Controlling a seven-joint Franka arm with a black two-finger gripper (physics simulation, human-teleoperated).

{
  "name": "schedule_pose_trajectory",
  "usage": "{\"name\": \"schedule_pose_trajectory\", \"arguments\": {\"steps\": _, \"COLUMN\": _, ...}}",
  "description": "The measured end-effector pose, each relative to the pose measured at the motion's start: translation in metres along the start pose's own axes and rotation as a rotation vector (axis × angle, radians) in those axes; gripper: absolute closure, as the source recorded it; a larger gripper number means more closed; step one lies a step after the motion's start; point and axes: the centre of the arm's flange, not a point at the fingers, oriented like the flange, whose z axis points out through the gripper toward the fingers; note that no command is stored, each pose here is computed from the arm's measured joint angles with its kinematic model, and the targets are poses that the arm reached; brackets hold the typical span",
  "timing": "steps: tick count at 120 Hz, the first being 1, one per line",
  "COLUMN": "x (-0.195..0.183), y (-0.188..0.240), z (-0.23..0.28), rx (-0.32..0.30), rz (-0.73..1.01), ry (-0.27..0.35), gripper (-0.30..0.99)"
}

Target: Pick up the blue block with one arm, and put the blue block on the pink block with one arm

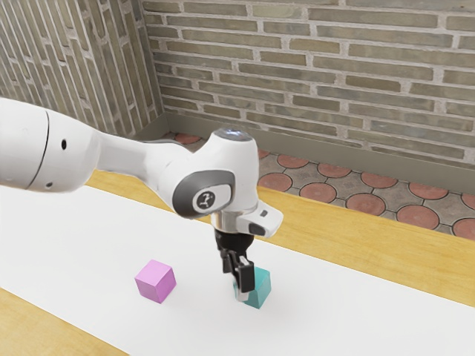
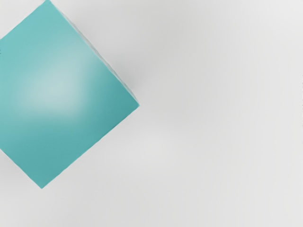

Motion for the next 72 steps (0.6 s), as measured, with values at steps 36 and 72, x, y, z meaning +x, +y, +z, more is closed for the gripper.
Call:
{"name": "schedule_pose_trajectory", "arguments": {"steps": 36, "x": -0.001, "y": -0.018, "z": 0.004, "rx": -0.047, "rz": -0.282, "ry": 0.064, "gripper": 0.0}}
{"name": "schedule_pose_trajectory", "arguments": {"steps": 72, "x": 0.016, "y": -0.037, "z": 0.034, "rx": -0.086, "rz": -0.412, "ry": 0.039, "gripper": 0.0}}
